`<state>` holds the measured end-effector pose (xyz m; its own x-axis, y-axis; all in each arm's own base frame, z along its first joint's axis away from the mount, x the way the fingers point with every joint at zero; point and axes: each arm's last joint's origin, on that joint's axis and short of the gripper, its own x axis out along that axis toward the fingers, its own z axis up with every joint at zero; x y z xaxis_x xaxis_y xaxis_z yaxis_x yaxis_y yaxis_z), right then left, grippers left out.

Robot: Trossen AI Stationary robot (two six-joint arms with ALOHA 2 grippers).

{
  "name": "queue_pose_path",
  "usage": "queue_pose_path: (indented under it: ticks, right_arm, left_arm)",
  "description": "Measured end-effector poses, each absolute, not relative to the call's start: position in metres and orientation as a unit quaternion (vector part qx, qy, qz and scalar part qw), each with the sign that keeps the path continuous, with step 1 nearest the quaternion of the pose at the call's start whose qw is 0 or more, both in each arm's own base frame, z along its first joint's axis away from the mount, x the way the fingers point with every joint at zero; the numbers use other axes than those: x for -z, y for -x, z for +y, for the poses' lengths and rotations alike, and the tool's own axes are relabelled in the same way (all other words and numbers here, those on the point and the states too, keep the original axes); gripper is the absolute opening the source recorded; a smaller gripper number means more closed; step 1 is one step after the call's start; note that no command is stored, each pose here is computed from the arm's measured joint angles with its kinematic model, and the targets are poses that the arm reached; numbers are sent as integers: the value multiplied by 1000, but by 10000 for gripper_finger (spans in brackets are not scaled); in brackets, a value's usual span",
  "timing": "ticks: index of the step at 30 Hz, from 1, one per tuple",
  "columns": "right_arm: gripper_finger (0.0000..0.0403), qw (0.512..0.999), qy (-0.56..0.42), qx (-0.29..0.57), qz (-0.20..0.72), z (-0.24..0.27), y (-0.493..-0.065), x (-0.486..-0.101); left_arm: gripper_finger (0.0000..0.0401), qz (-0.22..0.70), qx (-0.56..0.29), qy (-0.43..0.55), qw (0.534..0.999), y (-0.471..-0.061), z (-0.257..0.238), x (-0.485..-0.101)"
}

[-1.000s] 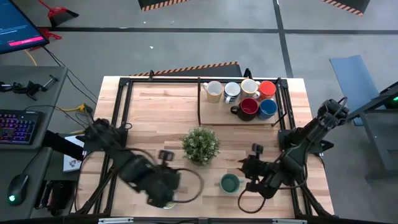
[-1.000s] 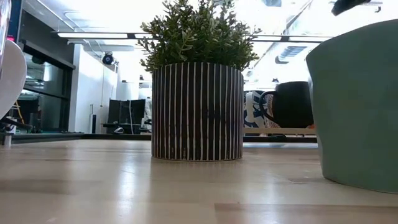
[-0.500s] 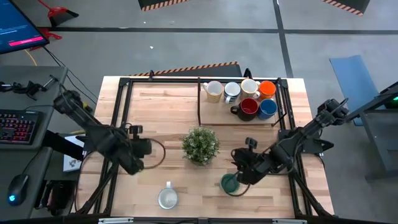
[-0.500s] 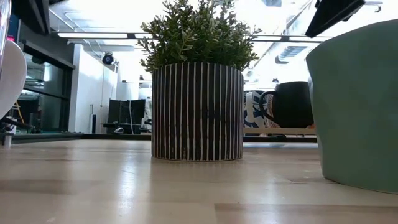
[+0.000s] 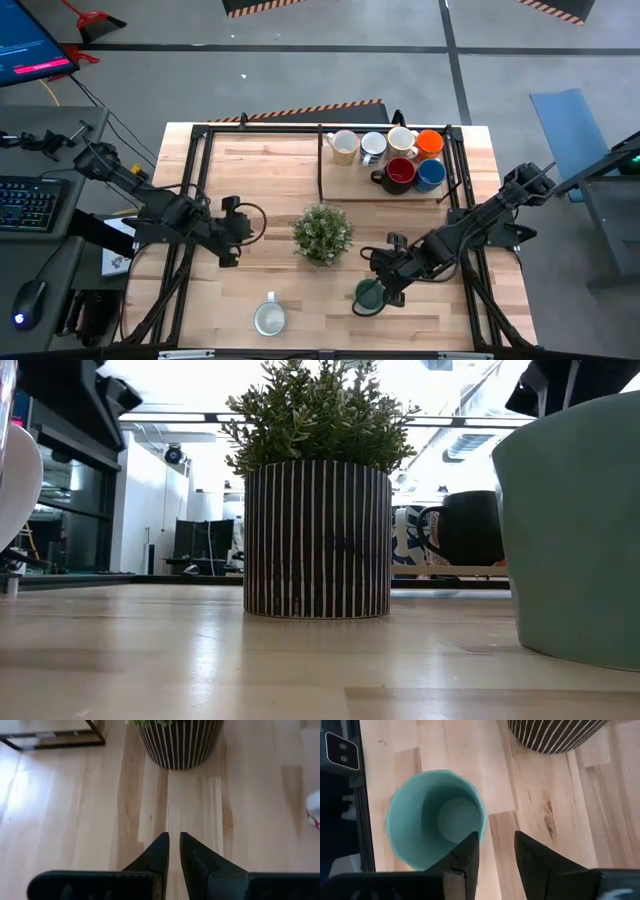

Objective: Place coffee mugs
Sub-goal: Put the green mug on the shelf

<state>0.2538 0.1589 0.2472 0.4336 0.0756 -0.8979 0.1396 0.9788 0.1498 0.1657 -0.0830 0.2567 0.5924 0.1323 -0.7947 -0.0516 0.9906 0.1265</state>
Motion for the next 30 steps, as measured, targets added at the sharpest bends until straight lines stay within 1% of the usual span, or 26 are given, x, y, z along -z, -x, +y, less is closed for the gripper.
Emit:
queue_pose_path:
  ticks: [7,16,21,25,27,28,30]
  right_arm:
    - [103,844,-101,14,526,162,-257,-245]
    - [103,835,-99,14,541,173,-273,-217]
    - [103,818,-93,25,566,178,-280,-195]
    - [103,817,-88,40,568,181,-286,-181]
    - [92,826,-83,54,554,181,-288,-179]
    - [80,830,-83,59,548,181,-289,-180]
    - [41,831,-81,66,546,180,-288,-180]
  left_arm:
    - [36,437,-55,-58,896,-173,-77,-258]
    - [36,439,-66,-68,893,-176,-69,-258]
    - [35,439,-68,-67,893,-176,-68,-258]
    - [35,437,-68,-65,894,-177,-68,-259]
    - [35,434,-67,-63,896,-177,-68,-259]
    - [35,432,-67,-62,897,-178,-69,-259]
    - [35,430,-66,-61,898,-178,-69,-259]
